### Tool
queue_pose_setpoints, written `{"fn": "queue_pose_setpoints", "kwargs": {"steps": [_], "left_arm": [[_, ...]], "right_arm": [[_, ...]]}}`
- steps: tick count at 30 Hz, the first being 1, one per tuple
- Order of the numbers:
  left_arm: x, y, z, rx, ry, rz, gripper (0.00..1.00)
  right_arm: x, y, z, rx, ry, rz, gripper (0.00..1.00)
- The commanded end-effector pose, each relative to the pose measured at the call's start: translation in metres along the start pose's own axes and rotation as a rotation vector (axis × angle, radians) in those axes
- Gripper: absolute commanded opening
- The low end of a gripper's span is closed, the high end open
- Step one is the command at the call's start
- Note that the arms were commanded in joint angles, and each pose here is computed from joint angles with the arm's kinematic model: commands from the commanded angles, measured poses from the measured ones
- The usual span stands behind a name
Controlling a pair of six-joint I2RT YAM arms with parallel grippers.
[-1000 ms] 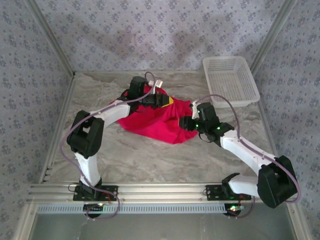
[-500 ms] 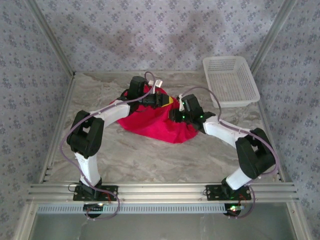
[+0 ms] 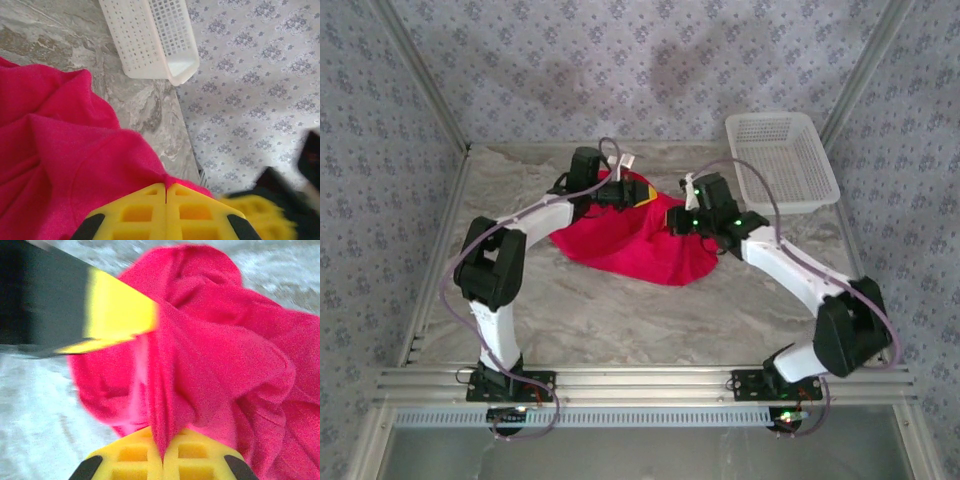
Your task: Fold the inside-out t-shirt
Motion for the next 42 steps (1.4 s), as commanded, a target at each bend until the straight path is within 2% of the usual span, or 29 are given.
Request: {"fn": "queue_pose_setpoints", "kwargs": {"steps": [1, 6, 9, 10, 12, 15, 20, 25, 31, 33, 34, 35, 36, 38, 39, 40, 42], "left_arm": [[0.009, 0.0, 0.023, -0.071, -0.013, 0.042, 0.0], [0.02, -0.015, 0.023, -0.049, 0.003, 0.05, 0.0], [0.023, -0.018, 0.018, -0.036, 0.005, 0.056, 0.0], [0.022, -0.017, 0.015, -0.034, 0.0, 0.057, 0.03], [0.02, -0.011, 0.009, -0.039, -0.021, 0.074, 0.15], [0.01, 0.008, -0.01, -0.067, -0.119, 0.149, 0.36], [-0.007, 0.013, -0.051, -0.028, -0.308, 0.169, 0.53], [0.002, -0.013, -0.07, 0.048, -0.401, 0.206, 0.59], [0.036, -0.039, -0.055, 0.08, -0.397, 0.302, 0.72], [0.044, -0.044, -0.049, 0.076, -0.41, 0.351, 0.73], [0.048, -0.047, -0.045, 0.069, -0.417, 0.367, 0.71], [0.051, -0.049, -0.041, 0.066, -0.417, 0.375, 0.65], [0.054, -0.049, -0.037, 0.067, -0.408, 0.371, 0.54], [0.057, -0.048, -0.027, 0.072, -0.363, 0.338, 0.17], [0.058, -0.045, -0.023, 0.073, -0.338, 0.321, 0.04], [0.06, -0.042, -0.019, 0.072, -0.311, 0.31, 0.0], [0.063, -0.034, -0.015, 0.065, -0.289, 0.298, 0.0]], "right_arm": [[0.008, 0.042, 0.007, 0.009, -0.06, 0.155, 0.0], [-0.003, 0.064, 0.024, -0.119, -0.135, 0.324, 0.0], [-0.02, 0.065, 0.032, -0.185, -0.188, 0.332, 0.0], [-0.027, 0.062, 0.035, -0.192, -0.225, 0.321, 0.0], [-0.04, 0.053, 0.036, -0.161, -0.287, 0.263, 0.0], [-0.056, 0.032, 0.028, -0.021, -0.381, 0.124, 0.0], [-0.069, 0.01, 0.025, 0.064, -0.443, 0.109, 0.0], [-0.07, 0.007, 0.025, 0.067, -0.461, 0.123, 0.0], [-0.066, 0.014, 0.029, 0.06, -0.452, 0.141, 0.0], [-0.064, 0.016, 0.031, 0.058, -0.452, 0.153, 0.0], [-0.062, 0.017, 0.031, 0.056, -0.45, 0.163, 0.0], [-0.061, 0.019, 0.032, 0.055, -0.447, 0.175, 0.0], [-0.059, 0.021, 0.032, 0.058, -0.445, 0.185, 0.0], [-0.057, 0.027, 0.031, 0.067, -0.436, 0.205, 0.0], [-0.057, 0.031, 0.032, 0.069, -0.433, 0.22, 0.0], [-0.057, 0.035, 0.032, 0.069, -0.434, 0.244, 0.0], [-0.058, 0.047, 0.036, 0.051, -0.448, 0.317, 0.0]]}}
Point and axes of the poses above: each hand's point on the last joint's axis, 136 mm out from that joint toward the fingers, its own y axis back along the fingers, its own x axis along the line the jaws close on, z = x × y, the point moved 10 cm from there along y, back along the fingers, and after that the axes turned 14 degrees about y, right-handed, at the moved point
